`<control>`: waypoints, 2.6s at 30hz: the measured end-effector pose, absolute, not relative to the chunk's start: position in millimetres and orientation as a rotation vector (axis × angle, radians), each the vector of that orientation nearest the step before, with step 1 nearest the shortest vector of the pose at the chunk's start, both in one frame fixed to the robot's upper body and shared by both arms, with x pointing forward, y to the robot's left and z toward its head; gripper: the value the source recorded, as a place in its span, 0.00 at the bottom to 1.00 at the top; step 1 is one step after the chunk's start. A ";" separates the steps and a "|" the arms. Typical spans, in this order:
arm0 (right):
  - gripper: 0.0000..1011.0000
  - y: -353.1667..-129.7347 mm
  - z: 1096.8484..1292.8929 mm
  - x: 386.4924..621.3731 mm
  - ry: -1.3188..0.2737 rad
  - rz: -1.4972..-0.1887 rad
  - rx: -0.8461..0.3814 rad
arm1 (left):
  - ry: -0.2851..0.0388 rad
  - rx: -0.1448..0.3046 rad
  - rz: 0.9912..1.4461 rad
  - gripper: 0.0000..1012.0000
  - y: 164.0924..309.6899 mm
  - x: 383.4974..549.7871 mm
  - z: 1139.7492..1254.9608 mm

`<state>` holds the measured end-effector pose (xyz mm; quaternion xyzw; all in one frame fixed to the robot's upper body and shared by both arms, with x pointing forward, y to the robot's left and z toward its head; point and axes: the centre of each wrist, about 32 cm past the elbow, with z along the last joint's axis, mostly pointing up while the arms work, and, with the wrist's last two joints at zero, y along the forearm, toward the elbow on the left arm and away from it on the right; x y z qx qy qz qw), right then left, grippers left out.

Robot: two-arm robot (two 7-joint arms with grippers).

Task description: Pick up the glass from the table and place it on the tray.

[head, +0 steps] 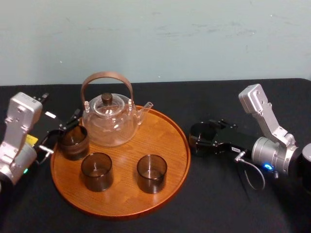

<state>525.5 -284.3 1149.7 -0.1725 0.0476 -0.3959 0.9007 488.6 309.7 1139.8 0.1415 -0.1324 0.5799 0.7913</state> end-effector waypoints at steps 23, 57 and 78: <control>0.88 -298.9 1168.3 516.1 0.084 -0.831 -0.273 | -0.285 0.304 1.248 0.99 309.7 488.6 1139.8; 0.88 -260.8 1190.6 544.3 -0.032 -0.620 -0.180 | -0.285 0.304 1.248 0.99 309.7 488.6 1139.8; 0.88 -243.1 1155.2 555.6 -0.018 -0.558 -0.218 | -0.285 0.305 1.248 0.99 309.7 488.6 1139.8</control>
